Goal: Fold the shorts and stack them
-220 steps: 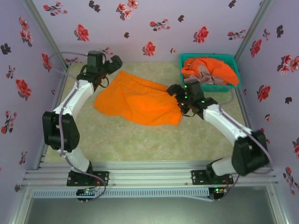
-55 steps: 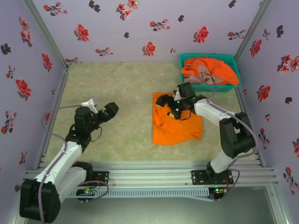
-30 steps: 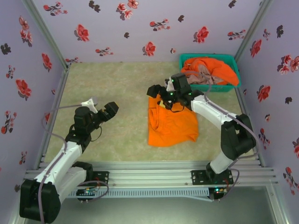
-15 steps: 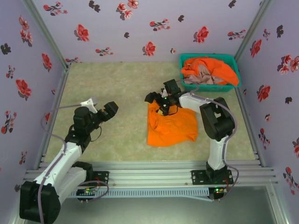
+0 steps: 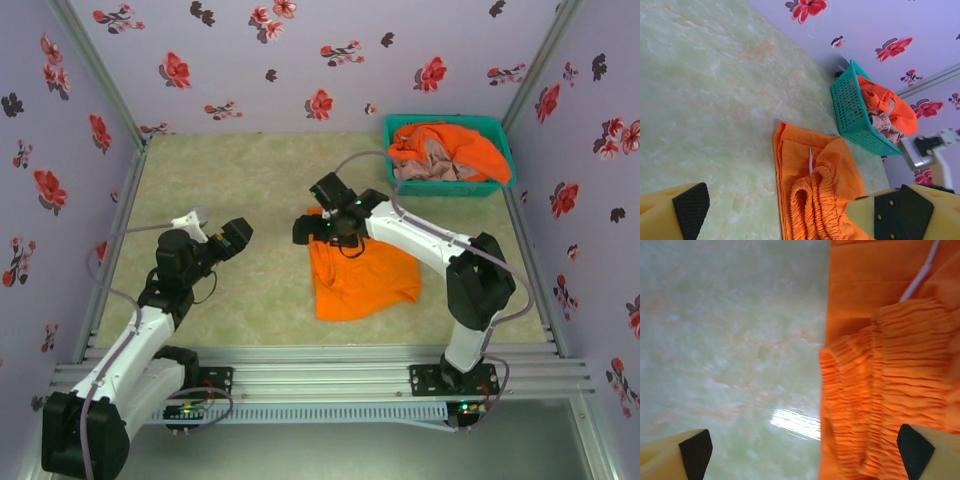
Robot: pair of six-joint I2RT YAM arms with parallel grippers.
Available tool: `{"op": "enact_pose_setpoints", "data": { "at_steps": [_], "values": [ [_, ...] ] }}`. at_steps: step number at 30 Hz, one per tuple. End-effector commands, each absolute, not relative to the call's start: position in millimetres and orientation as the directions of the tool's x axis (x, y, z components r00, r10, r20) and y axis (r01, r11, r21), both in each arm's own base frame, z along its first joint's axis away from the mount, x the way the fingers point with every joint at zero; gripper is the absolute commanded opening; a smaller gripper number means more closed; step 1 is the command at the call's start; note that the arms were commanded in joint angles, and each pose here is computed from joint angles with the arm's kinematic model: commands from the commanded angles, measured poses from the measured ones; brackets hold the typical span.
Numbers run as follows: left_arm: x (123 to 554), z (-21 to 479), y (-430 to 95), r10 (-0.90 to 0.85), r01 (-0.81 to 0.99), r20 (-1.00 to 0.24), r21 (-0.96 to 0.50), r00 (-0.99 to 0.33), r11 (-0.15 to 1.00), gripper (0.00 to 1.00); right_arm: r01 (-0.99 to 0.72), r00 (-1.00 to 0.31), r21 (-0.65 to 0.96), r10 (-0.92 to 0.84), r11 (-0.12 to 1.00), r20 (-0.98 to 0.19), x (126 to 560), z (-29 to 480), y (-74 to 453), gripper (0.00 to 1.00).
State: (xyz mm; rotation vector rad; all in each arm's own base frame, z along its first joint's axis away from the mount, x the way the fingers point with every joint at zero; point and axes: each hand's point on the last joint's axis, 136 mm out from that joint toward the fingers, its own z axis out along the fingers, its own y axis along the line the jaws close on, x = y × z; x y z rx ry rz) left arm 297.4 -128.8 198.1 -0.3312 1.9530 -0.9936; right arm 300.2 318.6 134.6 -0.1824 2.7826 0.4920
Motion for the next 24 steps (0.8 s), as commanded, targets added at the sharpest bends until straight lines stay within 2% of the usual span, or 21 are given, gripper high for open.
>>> {"op": "enact_pose_setpoints", "data": {
  "at_steps": [1,10,15,24],
  "values": [
    [295.9,212.9,-132.6,-0.552,0.200,-0.625,-0.741,-0.551,0.641,0.99,-0.177,-0.939,-0.080,-0.193,0.981,-0.285,293.4,109.4,264.1,0.94],
    [294.9,207.8,-132.2,-0.554,0.188,-0.617,-0.745,-0.559,0.641,0.99,-0.216,-0.947,-0.198,-0.255,0.956,-0.196,299.0,62.7,293.8,0.85],
    [294.3,207.1,-132.1,-0.555,0.185,-0.614,-0.746,-0.561,0.640,0.99,-0.237,-0.949,-0.218,-0.273,0.947,-0.155,299.0,37.8,295.8,0.72],
    [294.9,205.7,-131.8,-0.554,0.182,-0.615,-0.745,-0.561,0.642,0.99,-0.153,-0.977,-0.227,-0.181,0.962,-0.110,295.4,21.4,234.5,0.50]
  ]
}}
